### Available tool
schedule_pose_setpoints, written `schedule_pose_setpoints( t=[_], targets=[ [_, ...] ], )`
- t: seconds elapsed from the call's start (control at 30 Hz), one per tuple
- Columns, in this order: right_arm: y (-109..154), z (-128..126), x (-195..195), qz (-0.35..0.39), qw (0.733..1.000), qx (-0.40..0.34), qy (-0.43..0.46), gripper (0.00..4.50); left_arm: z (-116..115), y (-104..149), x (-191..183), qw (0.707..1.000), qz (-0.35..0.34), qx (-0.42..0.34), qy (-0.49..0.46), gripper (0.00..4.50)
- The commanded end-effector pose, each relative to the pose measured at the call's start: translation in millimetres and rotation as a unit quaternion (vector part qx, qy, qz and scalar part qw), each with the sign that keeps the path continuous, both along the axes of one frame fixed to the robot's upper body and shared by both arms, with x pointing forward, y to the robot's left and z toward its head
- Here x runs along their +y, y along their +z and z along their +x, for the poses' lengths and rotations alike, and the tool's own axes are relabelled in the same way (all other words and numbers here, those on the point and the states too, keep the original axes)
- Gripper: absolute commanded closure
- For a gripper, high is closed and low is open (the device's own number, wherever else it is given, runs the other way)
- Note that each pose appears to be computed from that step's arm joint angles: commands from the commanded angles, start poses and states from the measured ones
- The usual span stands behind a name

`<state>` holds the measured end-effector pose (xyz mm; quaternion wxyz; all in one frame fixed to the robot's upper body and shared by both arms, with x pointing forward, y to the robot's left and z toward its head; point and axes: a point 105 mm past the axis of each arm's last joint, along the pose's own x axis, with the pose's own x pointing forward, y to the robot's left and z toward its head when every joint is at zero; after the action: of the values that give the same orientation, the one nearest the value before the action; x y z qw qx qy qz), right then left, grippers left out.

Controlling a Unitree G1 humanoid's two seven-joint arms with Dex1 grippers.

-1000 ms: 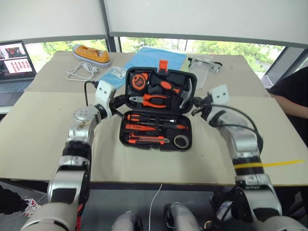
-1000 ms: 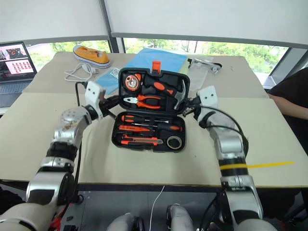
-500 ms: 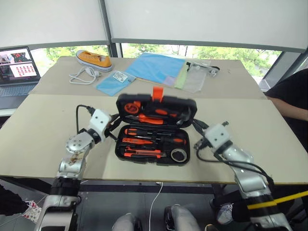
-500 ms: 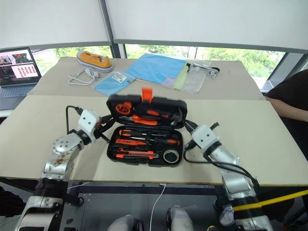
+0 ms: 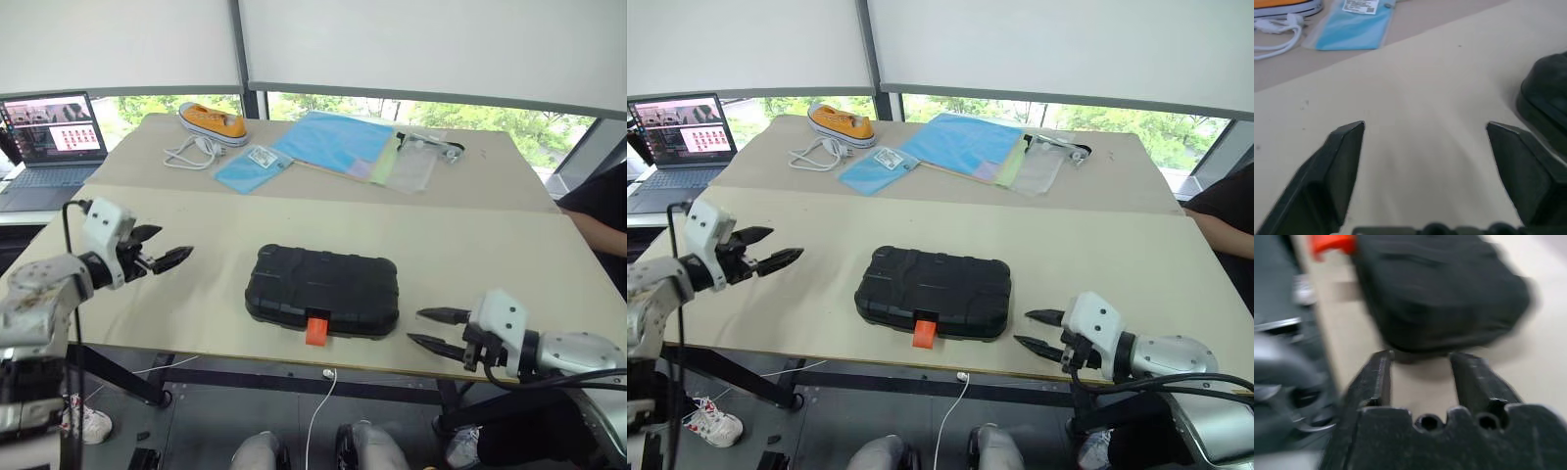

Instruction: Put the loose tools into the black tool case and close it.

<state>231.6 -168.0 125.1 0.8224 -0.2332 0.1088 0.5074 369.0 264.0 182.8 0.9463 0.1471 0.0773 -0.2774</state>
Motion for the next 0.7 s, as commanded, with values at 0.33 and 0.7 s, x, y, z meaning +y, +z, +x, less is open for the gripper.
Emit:
schedule_pose_setpoints(
  t=[0.33, 0.7],
  targets=[
    [-9.9, -1.3, 43.1, -0.033, 0.994, 0.006, 0.104, 4.5, 63.5, -6.5, -129.7, 0.963, 0.164, -0.057, -0.205, 4.42],
    [12.3, 87.5, -4.3, -0.053, 0.984, -0.12, -0.124, 4.5, 8.1, -36.8, -143.1, 0.884, 0.186, 0.04, -0.428, 4.42]
  ],
)
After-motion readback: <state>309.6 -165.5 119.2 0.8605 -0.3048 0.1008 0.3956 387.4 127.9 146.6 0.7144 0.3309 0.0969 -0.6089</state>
